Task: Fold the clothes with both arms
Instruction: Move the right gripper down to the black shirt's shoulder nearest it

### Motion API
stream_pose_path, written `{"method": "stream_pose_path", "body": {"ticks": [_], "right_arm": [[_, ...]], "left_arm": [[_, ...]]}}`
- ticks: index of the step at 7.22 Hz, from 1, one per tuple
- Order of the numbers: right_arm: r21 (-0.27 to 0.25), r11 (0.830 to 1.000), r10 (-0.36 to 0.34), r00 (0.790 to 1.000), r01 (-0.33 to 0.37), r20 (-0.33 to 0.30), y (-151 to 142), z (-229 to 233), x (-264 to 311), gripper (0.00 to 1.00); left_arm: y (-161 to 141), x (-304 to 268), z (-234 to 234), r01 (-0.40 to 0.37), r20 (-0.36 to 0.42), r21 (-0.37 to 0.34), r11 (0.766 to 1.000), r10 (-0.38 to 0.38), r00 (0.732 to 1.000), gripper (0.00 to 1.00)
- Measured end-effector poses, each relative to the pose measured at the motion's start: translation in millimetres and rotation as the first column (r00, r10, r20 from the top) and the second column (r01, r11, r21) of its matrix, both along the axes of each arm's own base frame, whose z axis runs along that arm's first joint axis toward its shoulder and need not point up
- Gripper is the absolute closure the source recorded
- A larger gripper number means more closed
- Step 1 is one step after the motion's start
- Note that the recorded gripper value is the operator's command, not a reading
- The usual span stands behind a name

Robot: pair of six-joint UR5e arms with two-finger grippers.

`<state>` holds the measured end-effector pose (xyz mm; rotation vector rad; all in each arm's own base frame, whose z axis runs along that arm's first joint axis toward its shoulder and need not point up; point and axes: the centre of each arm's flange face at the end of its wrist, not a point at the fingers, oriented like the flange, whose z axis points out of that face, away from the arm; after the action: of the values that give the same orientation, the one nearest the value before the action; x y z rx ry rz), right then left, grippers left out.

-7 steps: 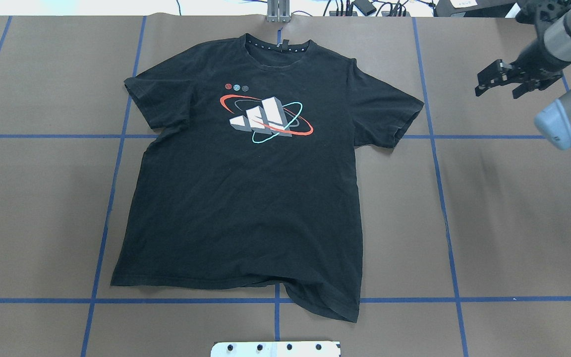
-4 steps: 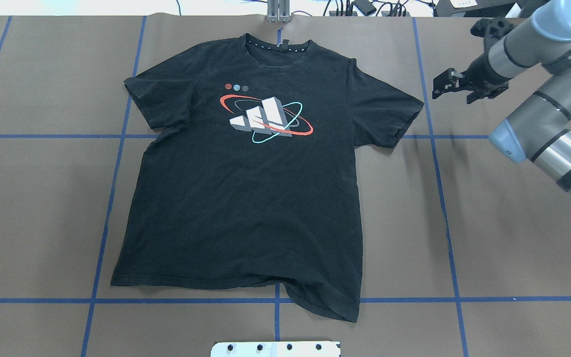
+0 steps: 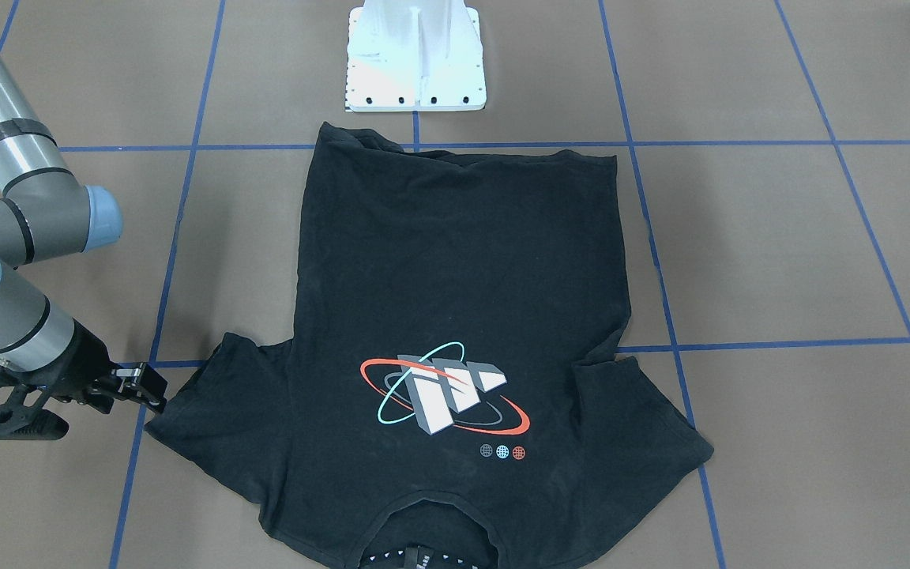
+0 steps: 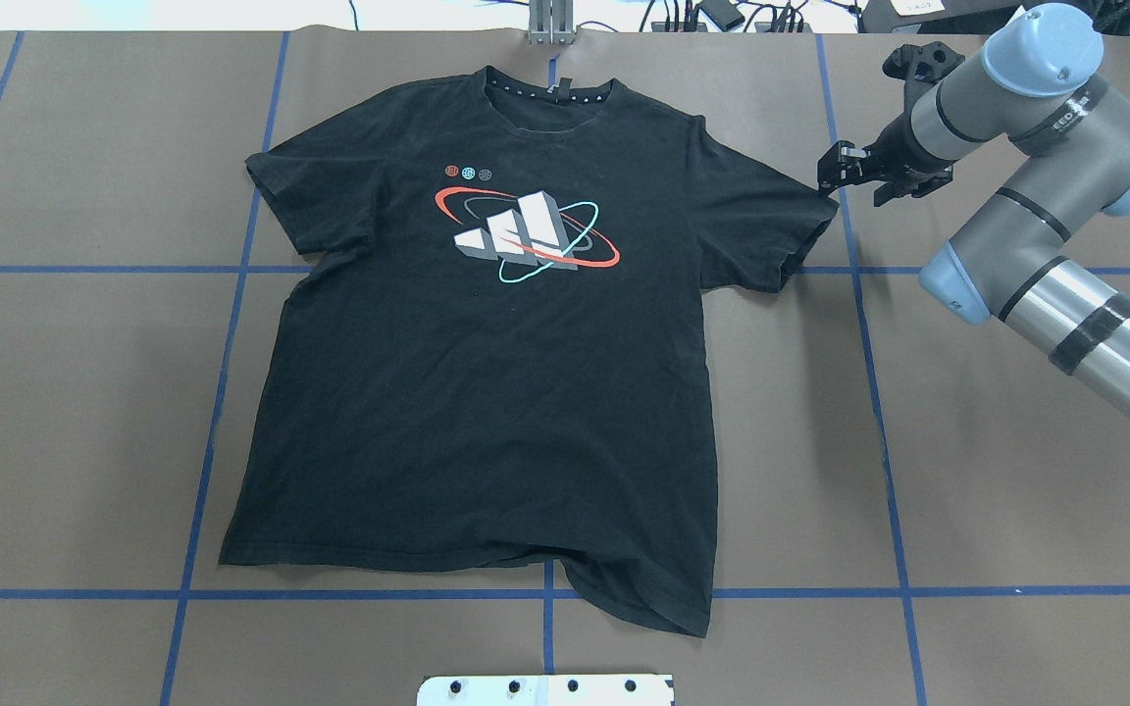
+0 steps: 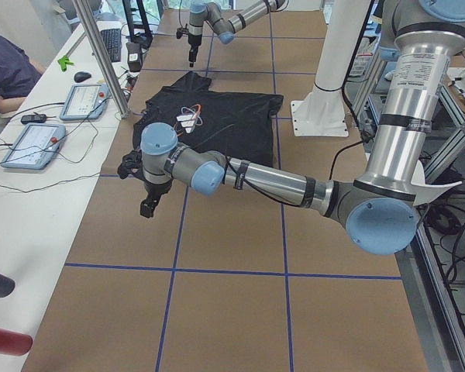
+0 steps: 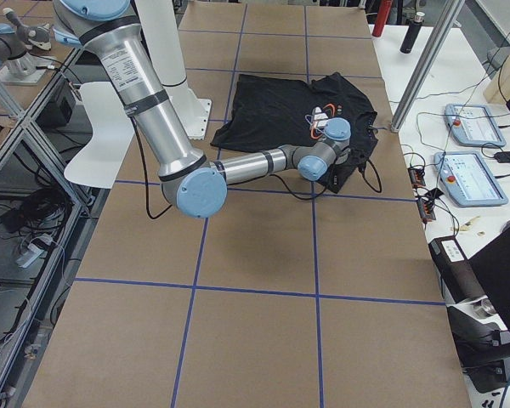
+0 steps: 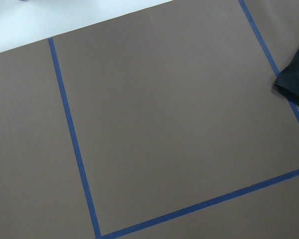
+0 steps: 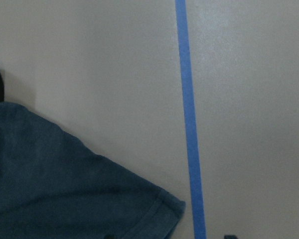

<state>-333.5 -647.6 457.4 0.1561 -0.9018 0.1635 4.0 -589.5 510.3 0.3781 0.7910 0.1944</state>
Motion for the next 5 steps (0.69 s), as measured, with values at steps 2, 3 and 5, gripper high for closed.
{"method": "stream_pose_path", "body": {"ticks": [2, 3, 5], "right_arm": [[0.008, 1.000, 0.000, 1.000, 0.000, -0.015, -4, 0, -16, 0.34], [0.010, 1.000, 0.001, 1.000, 0.000, -0.024, -8, -1, -25, 0.35], [0.016, 1.000, 0.008, 0.999, -0.007, -0.046, -11, 5, -34, 0.38]], "left_arm": [[0, 0, 0, 0.000, 0.000, 0.000, 1.000, 0.000, 1.000, 0.00], [0, 0, 0, 0.000, 0.000, 0.000, 1.000, 0.000, 1.000, 0.00], [0, 0, 0, 0.000, 0.000, 0.000, 1.000, 0.000, 1.000, 0.00]]}}
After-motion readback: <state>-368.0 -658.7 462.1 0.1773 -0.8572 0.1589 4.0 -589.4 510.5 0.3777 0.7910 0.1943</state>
